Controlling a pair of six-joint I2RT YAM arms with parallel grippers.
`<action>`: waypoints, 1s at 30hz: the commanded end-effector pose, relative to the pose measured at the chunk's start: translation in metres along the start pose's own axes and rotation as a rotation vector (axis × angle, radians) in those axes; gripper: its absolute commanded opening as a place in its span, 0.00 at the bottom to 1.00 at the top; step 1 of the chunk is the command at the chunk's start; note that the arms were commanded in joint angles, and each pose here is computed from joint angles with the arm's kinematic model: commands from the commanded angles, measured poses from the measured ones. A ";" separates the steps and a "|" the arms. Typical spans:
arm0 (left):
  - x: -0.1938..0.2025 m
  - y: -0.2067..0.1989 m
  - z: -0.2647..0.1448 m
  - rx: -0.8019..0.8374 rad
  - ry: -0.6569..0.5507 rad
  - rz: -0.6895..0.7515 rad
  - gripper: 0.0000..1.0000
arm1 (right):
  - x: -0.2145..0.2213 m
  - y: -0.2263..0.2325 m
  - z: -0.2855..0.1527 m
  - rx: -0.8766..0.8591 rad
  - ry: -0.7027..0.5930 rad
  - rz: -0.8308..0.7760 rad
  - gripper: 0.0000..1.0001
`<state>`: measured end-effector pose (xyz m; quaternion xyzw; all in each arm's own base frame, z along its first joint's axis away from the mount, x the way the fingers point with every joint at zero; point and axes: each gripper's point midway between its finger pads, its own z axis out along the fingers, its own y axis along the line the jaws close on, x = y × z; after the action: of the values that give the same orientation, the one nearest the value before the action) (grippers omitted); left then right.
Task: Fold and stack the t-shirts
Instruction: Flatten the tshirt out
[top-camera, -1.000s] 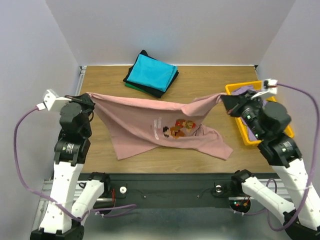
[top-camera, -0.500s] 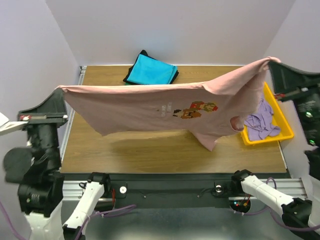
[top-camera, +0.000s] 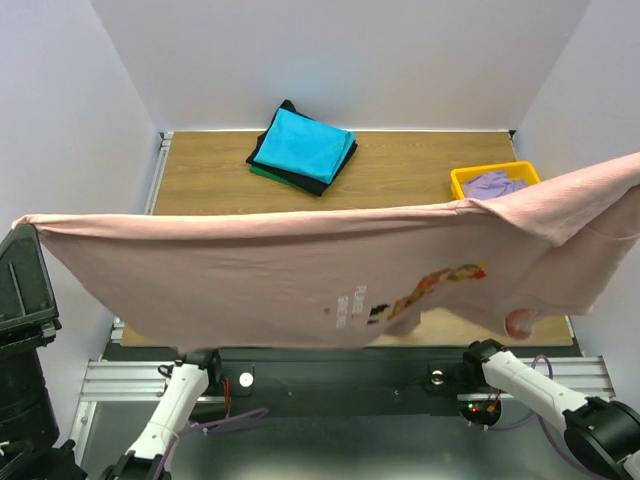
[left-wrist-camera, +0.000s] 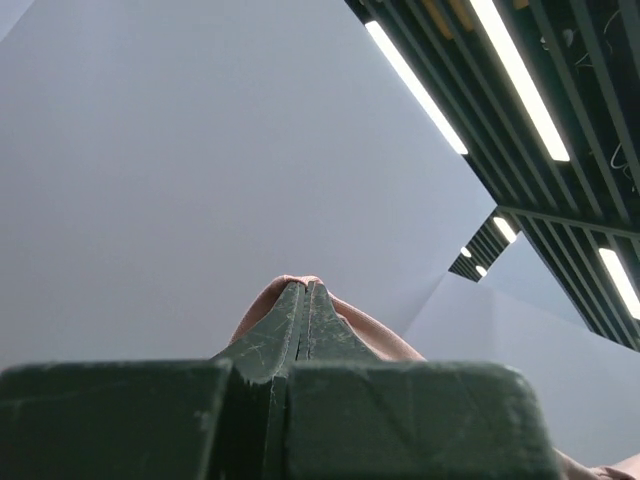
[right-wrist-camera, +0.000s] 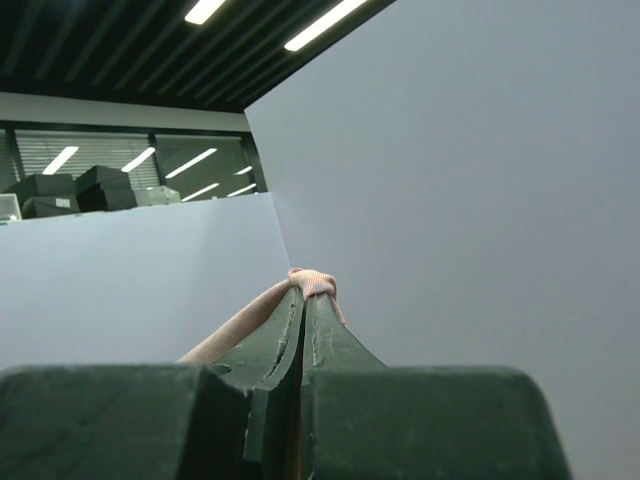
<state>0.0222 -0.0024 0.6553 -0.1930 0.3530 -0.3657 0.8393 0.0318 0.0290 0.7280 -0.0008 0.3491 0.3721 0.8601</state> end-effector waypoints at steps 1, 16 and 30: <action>0.014 0.012 0.022 -0.039 0.021 0.045 0.00 | 0.030 -0.027 0.026 0.085 0.041 -0.060 0.00; 0.249 0.287 0.055 -0.632 0.336 0.227 0.00 | 0.326 -0.245 0.024 0.762 0.469 -0.341 0.00; 0.424 0.543 -0.012 -1.006 0.746 0.350 0.00 | 0.584 -0.390 -0.098 0.907 0.900 -0.310 0.01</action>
<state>0.4283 0.0258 0.1227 -0.3687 0.7906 -0.0263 0.4883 0.4610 0.0867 0.1964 0.1379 0.8190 -0.0147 0.5567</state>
